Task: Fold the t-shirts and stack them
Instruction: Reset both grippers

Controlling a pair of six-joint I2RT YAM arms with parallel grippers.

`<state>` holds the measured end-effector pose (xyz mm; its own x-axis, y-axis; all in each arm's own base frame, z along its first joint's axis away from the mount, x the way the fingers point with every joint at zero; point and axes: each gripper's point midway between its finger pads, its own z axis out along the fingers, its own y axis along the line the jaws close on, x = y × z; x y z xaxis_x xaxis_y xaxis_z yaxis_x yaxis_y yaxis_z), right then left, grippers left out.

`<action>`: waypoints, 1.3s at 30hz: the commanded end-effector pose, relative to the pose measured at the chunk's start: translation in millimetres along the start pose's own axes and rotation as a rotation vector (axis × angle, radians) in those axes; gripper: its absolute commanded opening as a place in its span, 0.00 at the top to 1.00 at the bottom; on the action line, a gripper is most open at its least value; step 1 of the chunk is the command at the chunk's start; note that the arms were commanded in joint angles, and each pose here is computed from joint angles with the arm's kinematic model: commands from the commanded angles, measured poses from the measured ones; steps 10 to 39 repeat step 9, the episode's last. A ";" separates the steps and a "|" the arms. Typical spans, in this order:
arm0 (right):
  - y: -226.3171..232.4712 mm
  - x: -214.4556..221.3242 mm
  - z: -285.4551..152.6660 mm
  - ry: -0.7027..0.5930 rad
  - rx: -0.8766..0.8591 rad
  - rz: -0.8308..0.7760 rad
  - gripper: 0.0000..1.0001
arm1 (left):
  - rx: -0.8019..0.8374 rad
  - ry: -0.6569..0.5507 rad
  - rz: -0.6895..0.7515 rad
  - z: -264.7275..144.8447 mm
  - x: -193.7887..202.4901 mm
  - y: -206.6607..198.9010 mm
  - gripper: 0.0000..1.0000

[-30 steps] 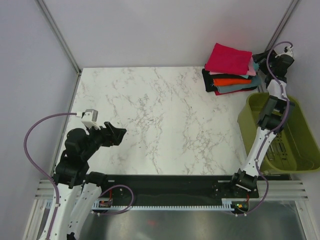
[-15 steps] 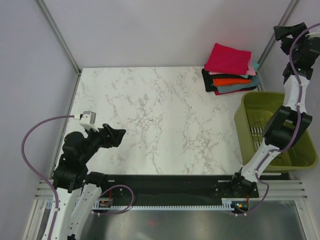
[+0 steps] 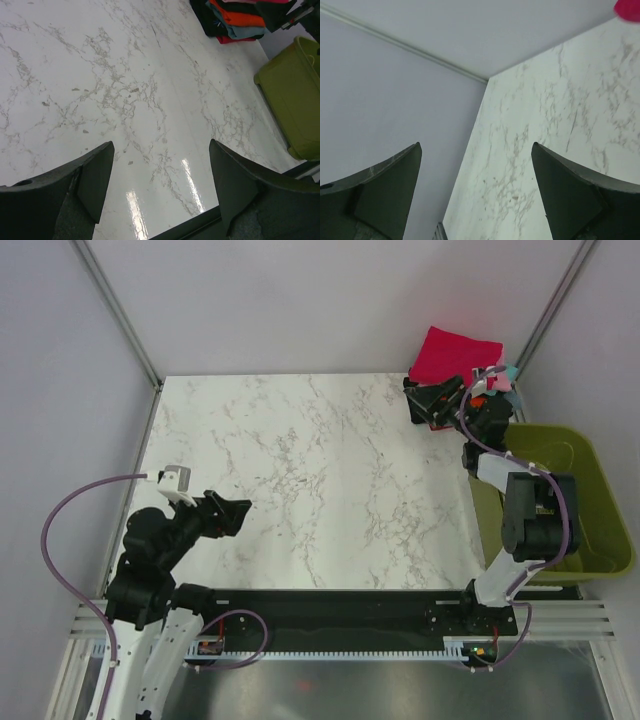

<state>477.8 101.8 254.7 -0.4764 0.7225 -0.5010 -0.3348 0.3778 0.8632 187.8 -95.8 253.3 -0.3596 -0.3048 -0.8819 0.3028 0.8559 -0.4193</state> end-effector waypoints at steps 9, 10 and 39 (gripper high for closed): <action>65.6 104.4 -28.0 0.075 -0.115 -0.188 0.02 | -0.051 -0.064 0.036 2.0 -13.2 10.0 0.16; 65.6 104.4 -28.0 0.075 -0.115 -0.188 0.02 | -0.051 -0.064 0.036 2.0 -13.2 10.0 0.16; 65.6 104.4 -28.0 0.075 -0.115 -0.188 0.02 | -0.051 -0.064 0.036 2.0 -13.2 10.0 0.16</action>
